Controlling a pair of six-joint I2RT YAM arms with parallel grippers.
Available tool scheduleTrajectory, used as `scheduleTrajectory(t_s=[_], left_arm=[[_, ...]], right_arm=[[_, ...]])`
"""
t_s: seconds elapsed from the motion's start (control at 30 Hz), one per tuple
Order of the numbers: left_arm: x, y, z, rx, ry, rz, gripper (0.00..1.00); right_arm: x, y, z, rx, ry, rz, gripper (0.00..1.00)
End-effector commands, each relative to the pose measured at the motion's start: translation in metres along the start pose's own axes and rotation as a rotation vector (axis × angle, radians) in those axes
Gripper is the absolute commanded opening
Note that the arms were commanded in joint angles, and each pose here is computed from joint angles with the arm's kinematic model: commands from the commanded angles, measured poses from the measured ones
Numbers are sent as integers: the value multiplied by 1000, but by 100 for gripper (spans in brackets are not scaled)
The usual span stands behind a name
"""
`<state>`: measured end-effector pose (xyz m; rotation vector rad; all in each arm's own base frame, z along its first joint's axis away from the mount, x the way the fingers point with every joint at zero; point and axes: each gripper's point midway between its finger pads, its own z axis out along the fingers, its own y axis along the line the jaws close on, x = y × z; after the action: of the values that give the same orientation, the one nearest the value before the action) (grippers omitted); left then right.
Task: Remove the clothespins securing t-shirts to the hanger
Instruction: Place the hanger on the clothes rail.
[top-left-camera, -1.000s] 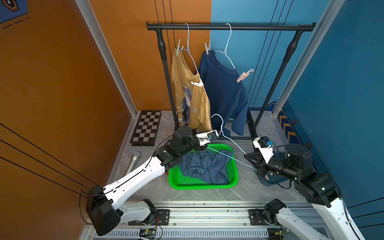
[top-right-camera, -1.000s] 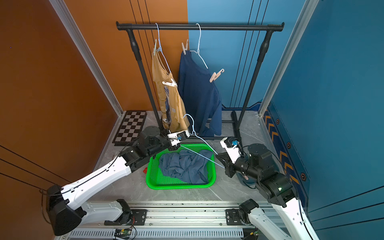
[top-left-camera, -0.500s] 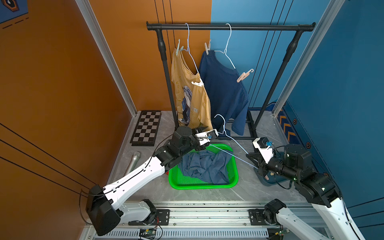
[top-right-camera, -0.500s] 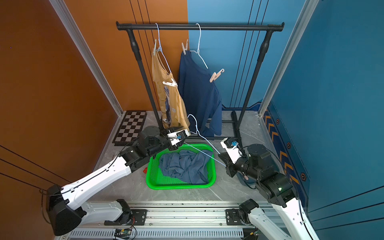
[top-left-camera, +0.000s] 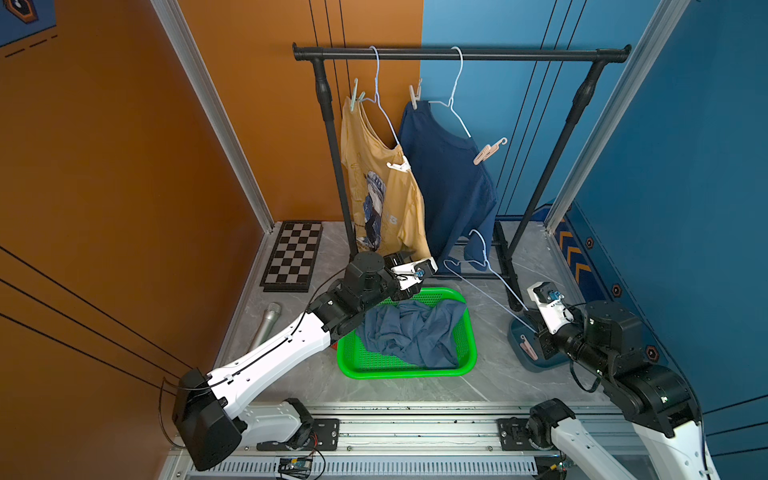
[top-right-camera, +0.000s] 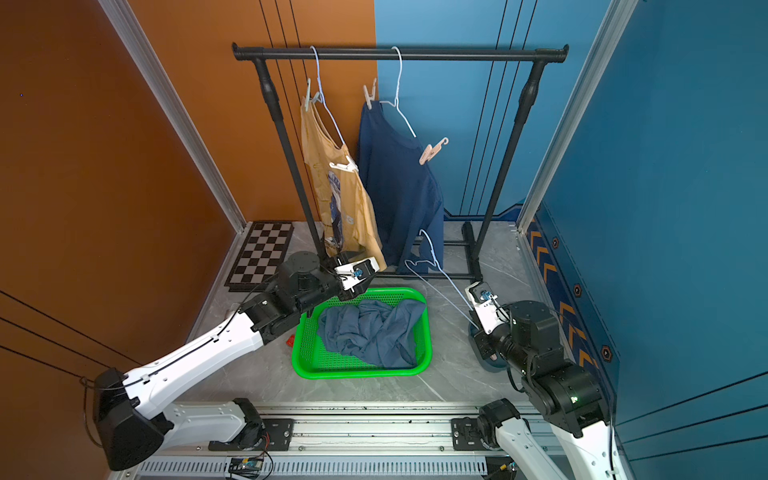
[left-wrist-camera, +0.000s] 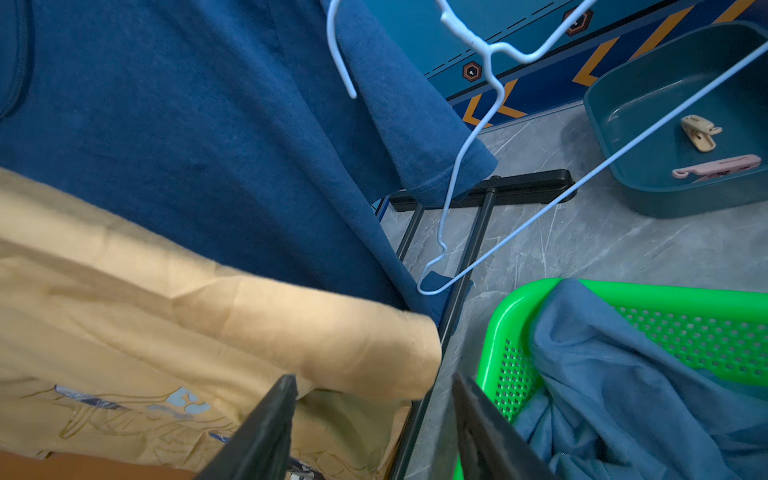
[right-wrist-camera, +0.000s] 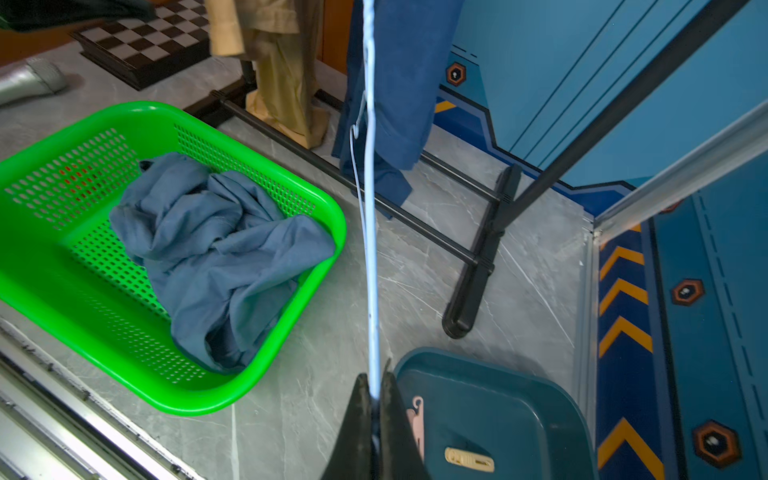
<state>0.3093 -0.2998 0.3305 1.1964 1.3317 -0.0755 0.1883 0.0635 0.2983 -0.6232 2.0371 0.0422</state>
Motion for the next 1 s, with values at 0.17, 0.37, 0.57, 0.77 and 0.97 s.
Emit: scheduleTrajectory(t_s=[0.17,0.37,0.57,0.77,0.97], left_arm=[[-34,-11,16,46,-116,-71,63],[-57,-22,31,74,-176,-90,64],[-80,-31,44,113,-228,-112,64],[-102,-33,55,132,-273,-113,65],[-139,-21,56,119,-356,-151,66]], right_arm=[[27,-33,-20,205,91,-138,0],[38,-45,-29,283,143,-168,0],[42,-64,-53,423,134,-188,0],[35,-65,-60,434,89,-147,0],[-2,-72,-58,436,-3,-93,0]])
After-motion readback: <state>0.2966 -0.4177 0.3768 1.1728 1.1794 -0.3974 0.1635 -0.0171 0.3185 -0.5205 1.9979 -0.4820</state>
